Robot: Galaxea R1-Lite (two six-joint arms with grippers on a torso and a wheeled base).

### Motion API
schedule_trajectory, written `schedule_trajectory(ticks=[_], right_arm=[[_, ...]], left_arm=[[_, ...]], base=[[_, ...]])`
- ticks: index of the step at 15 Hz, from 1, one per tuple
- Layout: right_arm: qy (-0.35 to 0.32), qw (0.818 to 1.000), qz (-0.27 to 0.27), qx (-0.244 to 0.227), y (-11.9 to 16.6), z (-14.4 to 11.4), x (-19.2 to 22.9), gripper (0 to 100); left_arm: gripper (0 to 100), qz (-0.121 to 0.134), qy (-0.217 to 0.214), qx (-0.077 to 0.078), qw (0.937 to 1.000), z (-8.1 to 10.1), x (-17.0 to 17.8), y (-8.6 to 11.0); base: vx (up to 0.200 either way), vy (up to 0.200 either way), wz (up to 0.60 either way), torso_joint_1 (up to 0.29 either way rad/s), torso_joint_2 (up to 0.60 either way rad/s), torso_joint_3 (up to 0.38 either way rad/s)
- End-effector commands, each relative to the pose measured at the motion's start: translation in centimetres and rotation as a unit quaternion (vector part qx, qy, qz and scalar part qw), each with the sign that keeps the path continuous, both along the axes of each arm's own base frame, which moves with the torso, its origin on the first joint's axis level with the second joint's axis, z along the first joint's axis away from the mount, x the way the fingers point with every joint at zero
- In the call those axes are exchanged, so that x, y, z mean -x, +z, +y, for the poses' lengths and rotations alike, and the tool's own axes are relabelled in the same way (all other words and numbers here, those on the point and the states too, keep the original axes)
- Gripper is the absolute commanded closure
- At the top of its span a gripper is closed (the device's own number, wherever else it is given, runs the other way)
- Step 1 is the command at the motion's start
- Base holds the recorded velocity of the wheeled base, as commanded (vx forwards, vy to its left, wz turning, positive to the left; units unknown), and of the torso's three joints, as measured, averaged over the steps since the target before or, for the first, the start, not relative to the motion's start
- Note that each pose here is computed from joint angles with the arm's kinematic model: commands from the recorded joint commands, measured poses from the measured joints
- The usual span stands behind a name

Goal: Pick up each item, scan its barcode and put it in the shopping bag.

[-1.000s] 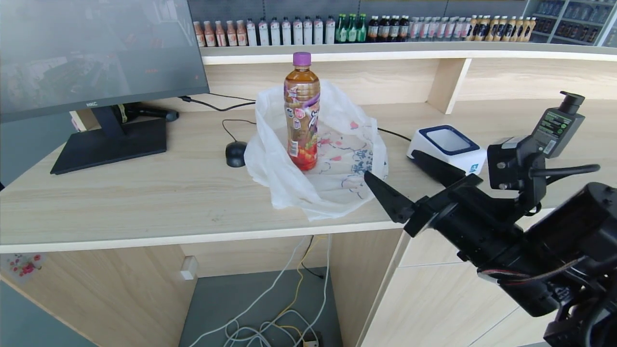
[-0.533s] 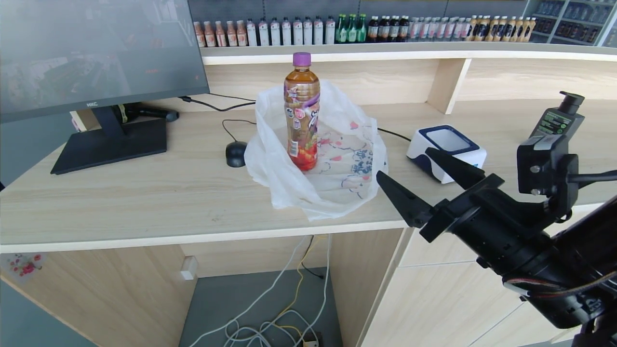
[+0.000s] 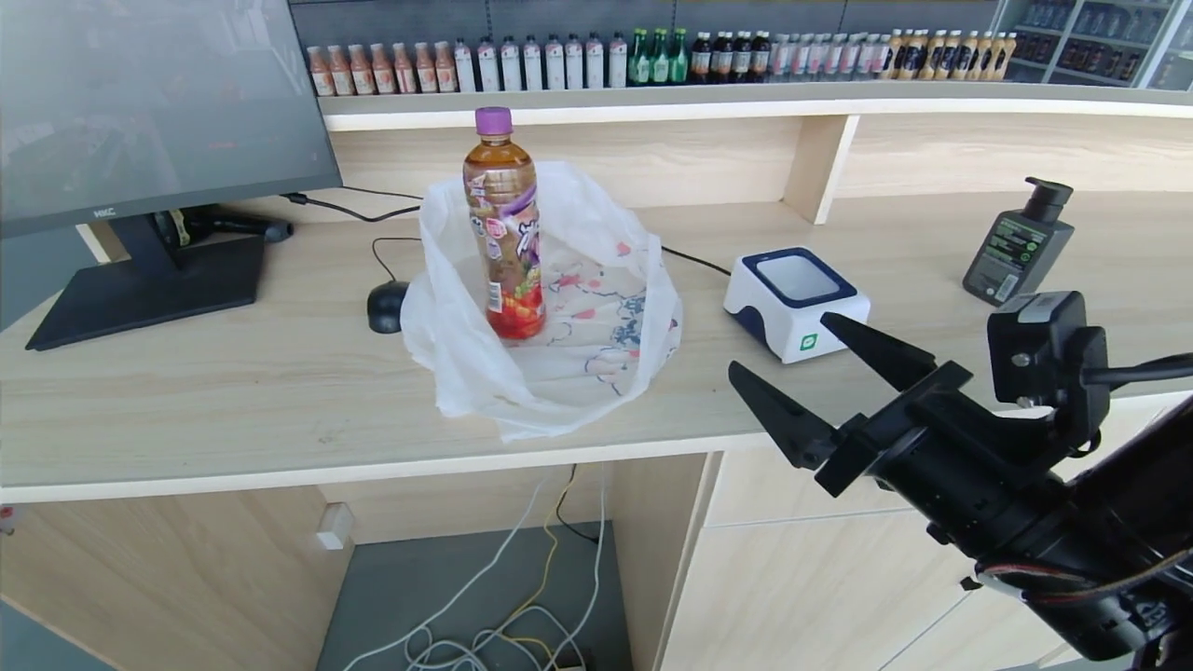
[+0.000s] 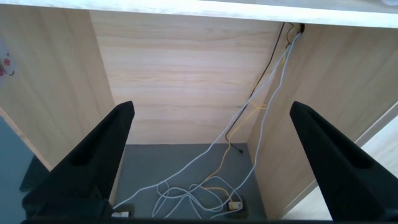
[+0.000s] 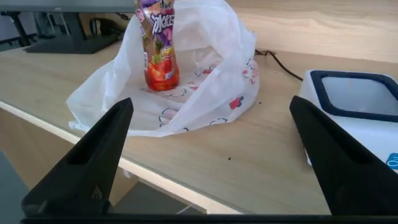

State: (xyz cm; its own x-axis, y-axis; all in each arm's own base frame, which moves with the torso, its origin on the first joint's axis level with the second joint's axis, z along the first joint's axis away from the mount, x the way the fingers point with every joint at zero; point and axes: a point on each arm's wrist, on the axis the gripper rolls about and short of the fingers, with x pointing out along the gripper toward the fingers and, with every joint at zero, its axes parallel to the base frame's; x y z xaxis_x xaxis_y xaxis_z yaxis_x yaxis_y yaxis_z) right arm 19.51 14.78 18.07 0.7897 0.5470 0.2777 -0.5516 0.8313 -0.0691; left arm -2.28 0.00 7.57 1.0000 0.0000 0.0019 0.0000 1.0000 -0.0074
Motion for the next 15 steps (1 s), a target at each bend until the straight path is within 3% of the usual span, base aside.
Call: schedule_trajectory(ticks=[1, 15], right_arm=[[0.001, 1.0, 0.0, 0.001, 0.0, 0.2, -0.2, 0], [-0.002, 1.0, -0.025, -0.016, 1.3, 0.4, -0.7, 0]], left_arm=[[0, -0.001, 0.0, 0.0, 1.0, 0.0, 0.0, 0.0], [0, -0.001, 0.0, 0.0, 1.0, 0.0, 0.0, 0.0]], base=[[0.0, -0.2, 0.0, 0.012, 0.0, 0.007], [0.0, -0.2, 0.0, 0.003, 0.0, 0.001]])
